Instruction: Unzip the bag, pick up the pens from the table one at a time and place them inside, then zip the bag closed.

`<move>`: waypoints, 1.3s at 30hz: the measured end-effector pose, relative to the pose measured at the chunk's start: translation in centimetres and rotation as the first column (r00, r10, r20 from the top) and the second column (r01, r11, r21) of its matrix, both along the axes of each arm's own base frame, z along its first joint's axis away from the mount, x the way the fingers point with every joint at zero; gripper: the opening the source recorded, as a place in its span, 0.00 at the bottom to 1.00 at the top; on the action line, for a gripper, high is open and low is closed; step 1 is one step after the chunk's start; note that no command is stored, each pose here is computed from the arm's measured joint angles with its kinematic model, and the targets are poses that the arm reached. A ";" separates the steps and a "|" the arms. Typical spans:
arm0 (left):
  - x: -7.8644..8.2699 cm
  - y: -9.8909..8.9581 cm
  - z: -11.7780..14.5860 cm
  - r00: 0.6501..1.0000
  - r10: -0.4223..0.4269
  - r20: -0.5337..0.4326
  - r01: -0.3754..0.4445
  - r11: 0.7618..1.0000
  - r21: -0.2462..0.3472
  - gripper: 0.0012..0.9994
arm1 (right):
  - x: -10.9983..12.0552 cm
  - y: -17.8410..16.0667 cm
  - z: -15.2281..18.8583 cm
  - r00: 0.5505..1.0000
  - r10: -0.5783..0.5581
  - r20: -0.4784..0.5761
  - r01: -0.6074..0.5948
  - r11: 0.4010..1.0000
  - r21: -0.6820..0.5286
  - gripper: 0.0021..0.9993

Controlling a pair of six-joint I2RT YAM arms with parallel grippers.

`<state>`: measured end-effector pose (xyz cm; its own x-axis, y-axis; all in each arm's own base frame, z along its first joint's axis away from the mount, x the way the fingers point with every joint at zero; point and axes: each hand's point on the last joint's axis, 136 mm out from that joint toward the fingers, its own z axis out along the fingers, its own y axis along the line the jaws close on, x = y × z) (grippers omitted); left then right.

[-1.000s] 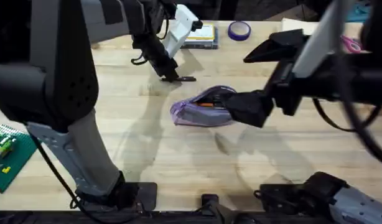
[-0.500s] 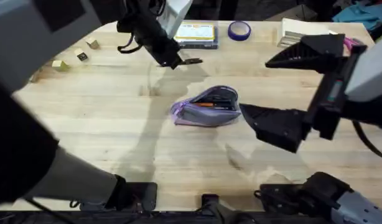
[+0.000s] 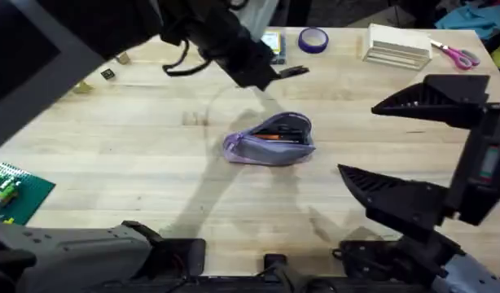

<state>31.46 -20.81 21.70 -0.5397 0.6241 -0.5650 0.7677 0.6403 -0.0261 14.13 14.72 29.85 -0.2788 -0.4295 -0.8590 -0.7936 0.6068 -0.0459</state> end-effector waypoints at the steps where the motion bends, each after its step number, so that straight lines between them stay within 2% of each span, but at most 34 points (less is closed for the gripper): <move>1: -0.3 -0.5 0.0 1.000 -0.002 -0.009 0.002 1.000 -0.008 0.04 | -0.1 -0.1 0.1 1.000 -0.001 0.003 0.001 1.000 0.004 1.00; 10: -3.0 -4.1 -0.4 0.996 -0.025 -0.089 0.020 0.998 -0.052 0.04 | -0.3 -0.2 0.4 1.000 -0.001 0.016 0.001 1.000 0.013 1.00; 21: -5.4 -7.0 -6.2 0.963 -0.067 -0.260 0.081 0.996 0.046 0.04 | -0.3 -0.2 0.4 1.000 -0.001 0.016 0.001 1.000 0.013 1.00; 24: -5.8 -7.0 -7.8 0.951 -0.062 -0.304 0.091 0.993 0.080 0.04 | -0.3 -0.2 0.4 1.000 -0.001 0.016 0.001 1.000 0.013 1.00; 29: -5.3 -6.5 -9.7 0.947 -0.032 -0.321 0.082 0.987 0.141 0.04 | -0.3 -0.2 0.4 1.000 -0.001 0.016 0.001 1.000 0.013 1.00; 39: -5.6 -3.5 -11.2 0.947 0.012 -0.322 0.091 0.949 0.303 0.04 | -0.3 -0.2 0.5 1.000 -0.001 0.020 0.001 1.000 0.015 1.00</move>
